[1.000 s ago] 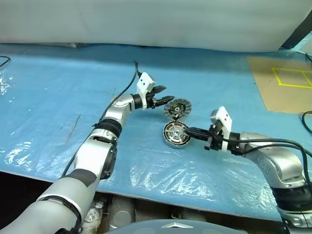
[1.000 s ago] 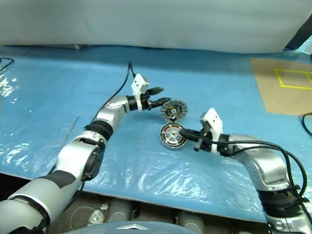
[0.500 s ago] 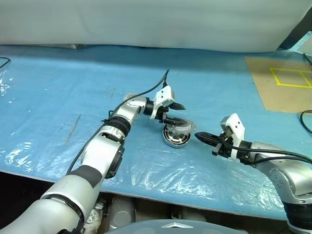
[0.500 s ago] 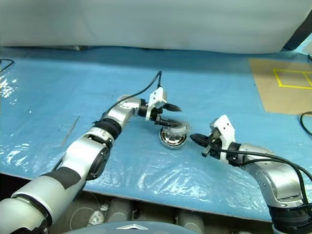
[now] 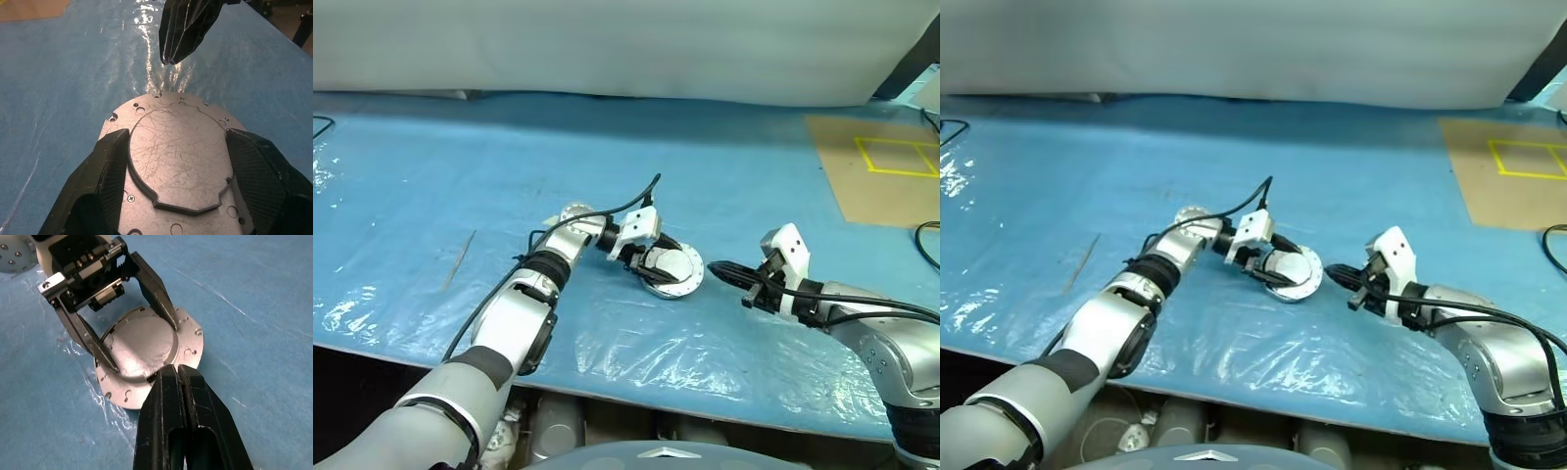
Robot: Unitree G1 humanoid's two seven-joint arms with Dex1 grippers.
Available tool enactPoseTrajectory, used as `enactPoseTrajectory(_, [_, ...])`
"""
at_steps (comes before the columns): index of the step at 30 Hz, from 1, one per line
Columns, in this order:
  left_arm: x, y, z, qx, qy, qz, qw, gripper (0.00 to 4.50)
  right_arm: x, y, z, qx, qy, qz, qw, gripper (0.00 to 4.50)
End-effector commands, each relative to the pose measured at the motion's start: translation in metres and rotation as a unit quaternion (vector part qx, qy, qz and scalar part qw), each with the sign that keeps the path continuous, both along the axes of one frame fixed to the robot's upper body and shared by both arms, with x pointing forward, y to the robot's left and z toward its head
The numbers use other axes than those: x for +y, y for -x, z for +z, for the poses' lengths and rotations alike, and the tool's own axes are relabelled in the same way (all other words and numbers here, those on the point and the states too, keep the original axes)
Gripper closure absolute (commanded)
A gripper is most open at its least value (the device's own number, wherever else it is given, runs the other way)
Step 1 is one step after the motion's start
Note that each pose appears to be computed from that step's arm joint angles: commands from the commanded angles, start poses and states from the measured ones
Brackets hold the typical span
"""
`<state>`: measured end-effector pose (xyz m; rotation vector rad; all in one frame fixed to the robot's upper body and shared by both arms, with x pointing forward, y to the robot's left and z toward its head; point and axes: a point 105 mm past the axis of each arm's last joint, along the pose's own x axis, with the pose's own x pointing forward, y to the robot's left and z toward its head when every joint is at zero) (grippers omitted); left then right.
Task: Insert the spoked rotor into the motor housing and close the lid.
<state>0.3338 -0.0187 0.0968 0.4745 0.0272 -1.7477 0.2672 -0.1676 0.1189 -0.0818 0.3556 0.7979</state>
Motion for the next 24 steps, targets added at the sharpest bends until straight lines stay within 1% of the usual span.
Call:
enactPoseTrajectory(1, [0.000,0.006,0.005,0.035,0.033,-0.006,0.999,1.22,0.014,-0.002,0.015,-0.027,-0.003,0.031,0.999,4.50])
enactPoseTrajectory(5, [0.007,0.005,0.029,0.043,0.086,0.004,0.995,1.22,0.022,-0.006,0.019,-0.034,-0.006,0.049,0.998,4.50])
enactPoseTrajectory(12, [0.029,0.004,0.057,0.019,0.121,0.046,0.991,1.22,0.026,-0.015,0.017,-0.030,-0.010,0.059,0.998,4.50])
enactPoseTrajectory(14, [0.034,0.006,0.069,0.016,0.141,0.052,0.988,1.22,0.028,-0.016,0.018,-0.031,-0.013,0.061,0.998,4.50])
enactPoseTrajectory(16, [0.036,0.009,0.077,0.018,0.155,0.059,0.986,1.22,0.028,-0.017,0.019,-0.032,-0.015,0.063,0.997,4.50])
enactPoseTrajectory(18, [0.048,0.017,0.084,0.019,0.173,0.073,0.982,1.22,0.030,-0.018,0.023,-0.044,-0.011,0.066,0.997,4.50])
enactPoseTrajectory(20, [0.057,0.023,0.087,0.022,0.183,0.088,0.979,1.22,0.031,-0.018,0.026,-0.051,-0.011,0.069,0.996,4.50])
enactPoseTrajectory(21, [0.065,0.026,0.083,0.031,0.185,0.106,0.976,1.22,0.032,-0.018,0.027,-0.055,-0.008,0.072,0.996,4.50])
enactPoseTrajectory(22, [0.073,0.030,0.078,0.039,0.188,0.127,0.973,1.18,0.031,-0.019,0.029,-0.061,-0.006,0.069,0.996,4.11])
enactPoseTrajectory(24, [0.084,0.035,0.071,0.057,0.191,0.162,0.967,1.18,0.030,-0.022,0.032,-0.069,-0.005,0.065,0.995,3.61])
